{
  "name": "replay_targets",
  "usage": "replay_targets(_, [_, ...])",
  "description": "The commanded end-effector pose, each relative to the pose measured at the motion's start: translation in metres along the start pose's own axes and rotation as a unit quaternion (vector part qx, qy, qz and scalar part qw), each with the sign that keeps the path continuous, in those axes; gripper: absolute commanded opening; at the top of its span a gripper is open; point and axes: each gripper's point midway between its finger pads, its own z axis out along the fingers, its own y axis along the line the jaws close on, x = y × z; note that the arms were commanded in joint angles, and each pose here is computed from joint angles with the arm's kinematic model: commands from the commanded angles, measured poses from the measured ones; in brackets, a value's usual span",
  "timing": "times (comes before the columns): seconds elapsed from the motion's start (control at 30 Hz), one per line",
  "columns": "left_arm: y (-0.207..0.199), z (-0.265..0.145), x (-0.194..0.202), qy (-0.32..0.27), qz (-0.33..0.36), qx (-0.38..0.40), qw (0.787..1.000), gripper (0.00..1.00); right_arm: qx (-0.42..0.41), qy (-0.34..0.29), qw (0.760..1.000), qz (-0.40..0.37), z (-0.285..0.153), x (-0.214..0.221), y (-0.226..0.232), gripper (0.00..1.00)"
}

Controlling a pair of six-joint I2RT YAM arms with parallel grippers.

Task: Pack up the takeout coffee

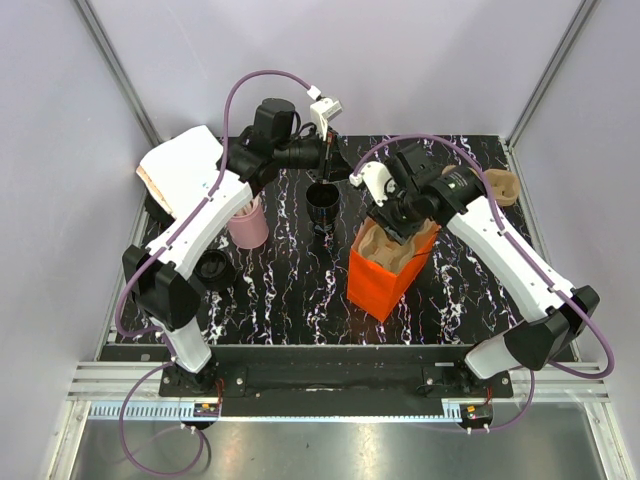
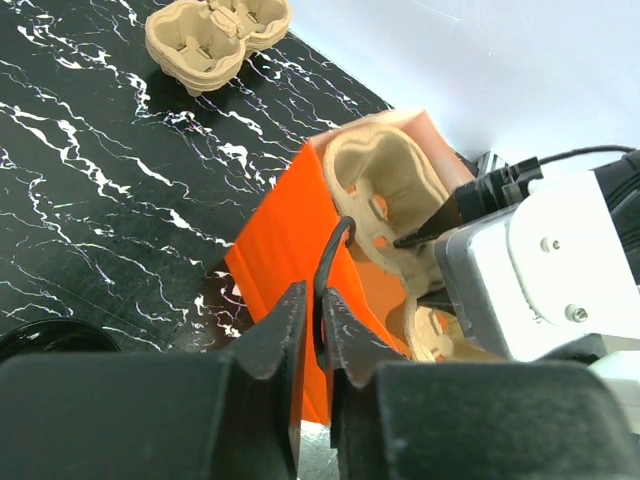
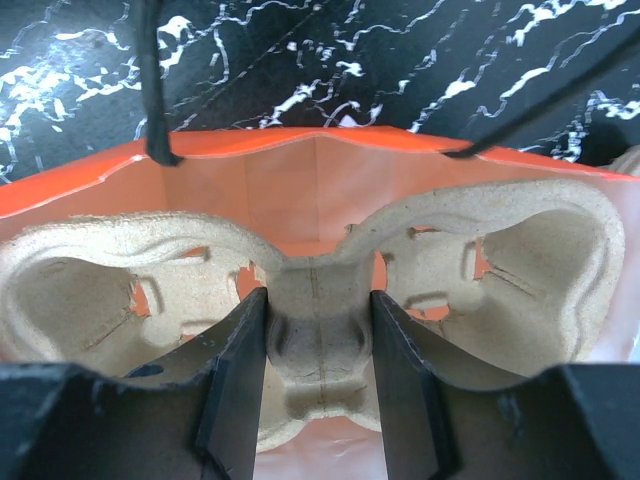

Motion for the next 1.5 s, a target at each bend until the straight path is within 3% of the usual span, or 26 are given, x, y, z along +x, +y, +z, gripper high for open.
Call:
replay_targets(0.0, [0.001,-0.002,-0.011,-0.022,0.013,-0.007,1.0,0.11,-0.02,-0.036,0.999,0.011,-0.01,-0.01,0.012,0.48])
replay_targets(0.47, [0.003,-0.005,-0.012,-0.026,0.013,-0.02,0.999,0.01,0.012,0.003,1.0,0.025,0.002,0.006,0.003,0.48])
replay_targets(1.47, [0.011,0.001,-0.008,-0.022,0.001,-0.028,0.999,0.0,-0.015,0.053,0.998,0.034,0.032,0.029,0.016,0.49])
